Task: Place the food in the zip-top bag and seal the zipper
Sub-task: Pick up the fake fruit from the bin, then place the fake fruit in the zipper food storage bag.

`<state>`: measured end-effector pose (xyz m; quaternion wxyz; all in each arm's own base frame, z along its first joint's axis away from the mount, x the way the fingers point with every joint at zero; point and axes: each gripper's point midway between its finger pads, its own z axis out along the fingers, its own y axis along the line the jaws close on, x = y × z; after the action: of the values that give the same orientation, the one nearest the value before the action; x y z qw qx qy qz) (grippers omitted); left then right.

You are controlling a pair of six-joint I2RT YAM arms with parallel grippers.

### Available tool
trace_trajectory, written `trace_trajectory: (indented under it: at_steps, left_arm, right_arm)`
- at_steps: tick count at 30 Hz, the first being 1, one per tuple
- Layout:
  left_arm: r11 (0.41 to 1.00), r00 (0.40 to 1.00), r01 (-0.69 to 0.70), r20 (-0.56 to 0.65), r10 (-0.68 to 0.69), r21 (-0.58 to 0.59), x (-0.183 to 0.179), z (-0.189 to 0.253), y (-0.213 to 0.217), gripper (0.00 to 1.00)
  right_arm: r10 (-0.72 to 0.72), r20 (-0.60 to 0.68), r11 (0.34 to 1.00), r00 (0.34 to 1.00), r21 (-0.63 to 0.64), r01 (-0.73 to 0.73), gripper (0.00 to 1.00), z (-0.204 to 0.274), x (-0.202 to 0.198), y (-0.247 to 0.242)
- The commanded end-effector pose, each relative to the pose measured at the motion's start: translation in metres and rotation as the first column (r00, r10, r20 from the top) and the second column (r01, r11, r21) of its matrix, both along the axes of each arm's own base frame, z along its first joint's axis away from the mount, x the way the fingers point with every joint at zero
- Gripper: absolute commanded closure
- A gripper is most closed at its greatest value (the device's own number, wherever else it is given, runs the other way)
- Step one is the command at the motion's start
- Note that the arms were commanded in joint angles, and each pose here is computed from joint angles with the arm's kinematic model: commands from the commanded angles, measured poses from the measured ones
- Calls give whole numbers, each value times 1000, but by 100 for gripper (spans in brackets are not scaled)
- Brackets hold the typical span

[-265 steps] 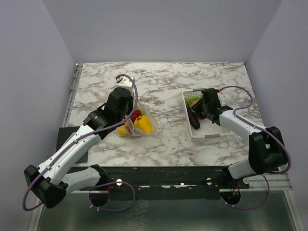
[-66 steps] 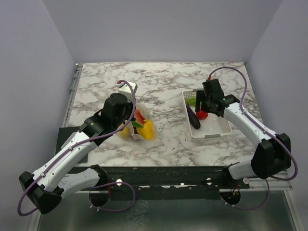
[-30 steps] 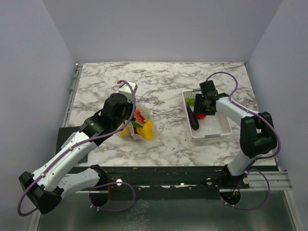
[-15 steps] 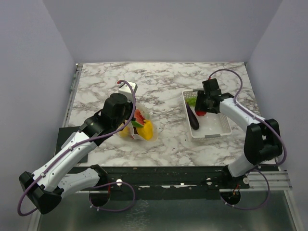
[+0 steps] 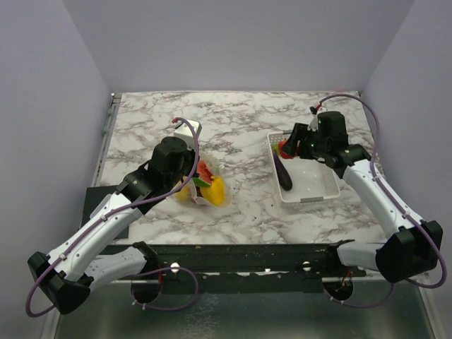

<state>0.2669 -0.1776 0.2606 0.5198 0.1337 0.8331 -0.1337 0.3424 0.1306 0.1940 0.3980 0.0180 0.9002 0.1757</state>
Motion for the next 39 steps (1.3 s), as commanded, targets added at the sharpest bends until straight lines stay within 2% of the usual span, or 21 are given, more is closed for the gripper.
trace_trajectory:
  at_steps: [1, 12, 22, 32, 39]
  left_arm:
    - [999, 999, -6, 49, 8, -34, 2, 14, 0, 100]
    - [999, 999, -6, 49, 8, -36, 2, 14, -1, 100]
    - [999, 999, -3, 46, 5, -32, 2, 13, -1, 100]
    - [999, 999, 9, 46, -7, -36, 1, 14, -2, 100]
    - [999, 999, 15, 45, -14, -39, 0, 14, -4, 100]
  right_arm:
    - [204, 71, 968, 976, 136, -212, 70, 29, -26, 38]
    - [495, 246, 787, 833, 279, -550, 70, 93, -89, 105]
    - [652, 242, 672, 719, 255, -695, 70, 98, -129, 175]
    - [719, 214, 615, 661, 248, -749, 70, 92, -137, 231]
    - [715, 154, 646, 682, 227, -729, 70, 71, -126, 256]
